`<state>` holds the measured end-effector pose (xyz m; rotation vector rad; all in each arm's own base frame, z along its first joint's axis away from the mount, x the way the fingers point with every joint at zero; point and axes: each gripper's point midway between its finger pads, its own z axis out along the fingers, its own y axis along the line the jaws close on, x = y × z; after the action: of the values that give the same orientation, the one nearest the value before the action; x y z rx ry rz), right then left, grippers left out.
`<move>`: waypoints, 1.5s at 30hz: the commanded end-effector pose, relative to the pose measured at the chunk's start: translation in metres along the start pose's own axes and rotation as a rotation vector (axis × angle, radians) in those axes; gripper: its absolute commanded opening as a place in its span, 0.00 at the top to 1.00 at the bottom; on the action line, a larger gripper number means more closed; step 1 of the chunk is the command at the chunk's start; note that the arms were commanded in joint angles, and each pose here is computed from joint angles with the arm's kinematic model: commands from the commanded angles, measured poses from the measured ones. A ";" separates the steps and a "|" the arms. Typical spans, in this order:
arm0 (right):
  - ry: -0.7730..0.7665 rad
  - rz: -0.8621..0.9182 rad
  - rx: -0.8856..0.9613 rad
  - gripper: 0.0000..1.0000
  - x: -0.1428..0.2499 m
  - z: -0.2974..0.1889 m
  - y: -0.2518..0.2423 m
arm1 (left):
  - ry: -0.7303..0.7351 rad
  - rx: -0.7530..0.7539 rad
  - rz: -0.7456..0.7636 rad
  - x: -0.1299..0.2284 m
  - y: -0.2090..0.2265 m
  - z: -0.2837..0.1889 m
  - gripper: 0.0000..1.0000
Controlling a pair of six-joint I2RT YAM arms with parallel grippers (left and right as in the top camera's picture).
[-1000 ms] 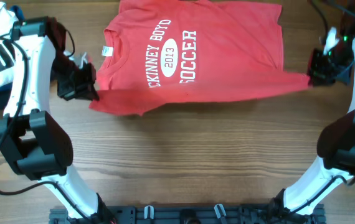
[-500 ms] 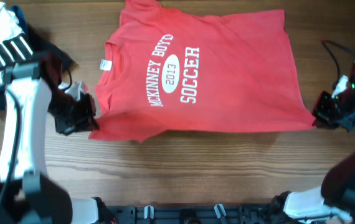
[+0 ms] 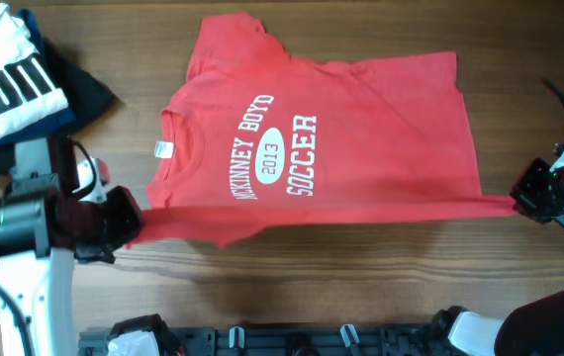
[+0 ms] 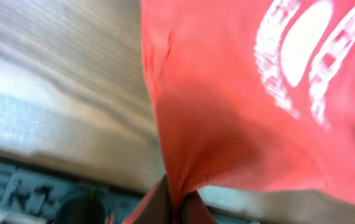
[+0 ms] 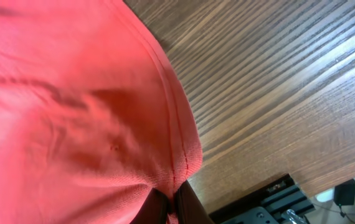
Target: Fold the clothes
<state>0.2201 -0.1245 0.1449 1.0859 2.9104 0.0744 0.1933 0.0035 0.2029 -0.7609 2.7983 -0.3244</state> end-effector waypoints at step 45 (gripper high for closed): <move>-0.179 -0.218 -0.167 0.96 -0.115 0.102 0.088 | -0.139 0.104 0.026 -0.174 -0.051 0.180 0.96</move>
<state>0.3664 -0.1286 0.0561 0.7472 2.7677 0.2351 0.4120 0.0198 0.0832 -0.6690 2.6226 -0.4158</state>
